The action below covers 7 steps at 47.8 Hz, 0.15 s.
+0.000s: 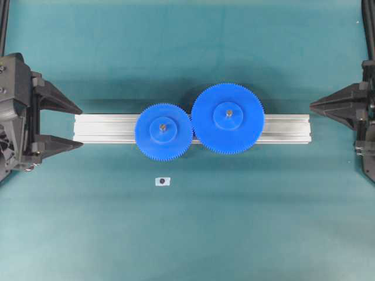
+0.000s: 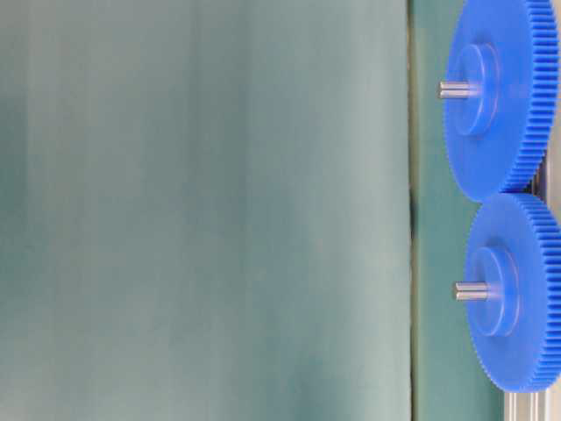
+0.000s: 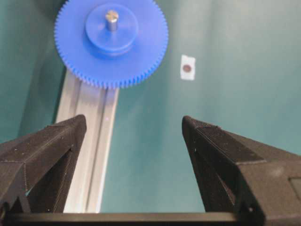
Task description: Insert the small gear onto the shaft.
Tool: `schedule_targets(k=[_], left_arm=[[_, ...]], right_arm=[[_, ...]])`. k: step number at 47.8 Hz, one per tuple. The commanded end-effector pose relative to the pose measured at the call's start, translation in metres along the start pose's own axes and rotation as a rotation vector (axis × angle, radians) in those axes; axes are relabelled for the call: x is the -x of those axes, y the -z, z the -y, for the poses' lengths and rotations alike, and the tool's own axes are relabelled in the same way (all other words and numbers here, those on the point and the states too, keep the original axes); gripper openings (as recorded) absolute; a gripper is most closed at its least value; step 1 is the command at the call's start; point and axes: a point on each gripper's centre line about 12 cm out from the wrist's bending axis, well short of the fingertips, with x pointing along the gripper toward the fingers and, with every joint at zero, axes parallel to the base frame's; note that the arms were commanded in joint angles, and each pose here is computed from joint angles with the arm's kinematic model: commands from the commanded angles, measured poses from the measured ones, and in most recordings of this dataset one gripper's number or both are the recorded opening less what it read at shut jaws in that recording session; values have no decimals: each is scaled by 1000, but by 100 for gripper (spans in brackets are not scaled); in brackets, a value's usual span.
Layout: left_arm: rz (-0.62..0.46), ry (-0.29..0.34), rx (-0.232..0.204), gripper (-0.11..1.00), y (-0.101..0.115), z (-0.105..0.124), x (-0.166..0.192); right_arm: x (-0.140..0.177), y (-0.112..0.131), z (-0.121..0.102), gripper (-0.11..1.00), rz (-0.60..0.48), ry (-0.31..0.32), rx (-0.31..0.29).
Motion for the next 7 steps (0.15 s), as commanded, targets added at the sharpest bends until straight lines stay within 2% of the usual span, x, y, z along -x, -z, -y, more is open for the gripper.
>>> schedule_targets(k=[1,7], left_arm=[[23,3,-5,83,-6,1,1],[20,3,-5,83,-5,1,0]], right_arm=[[0,-3,0,11,6,-1,-11],[0,-4,0,11,9,-1,-11]])
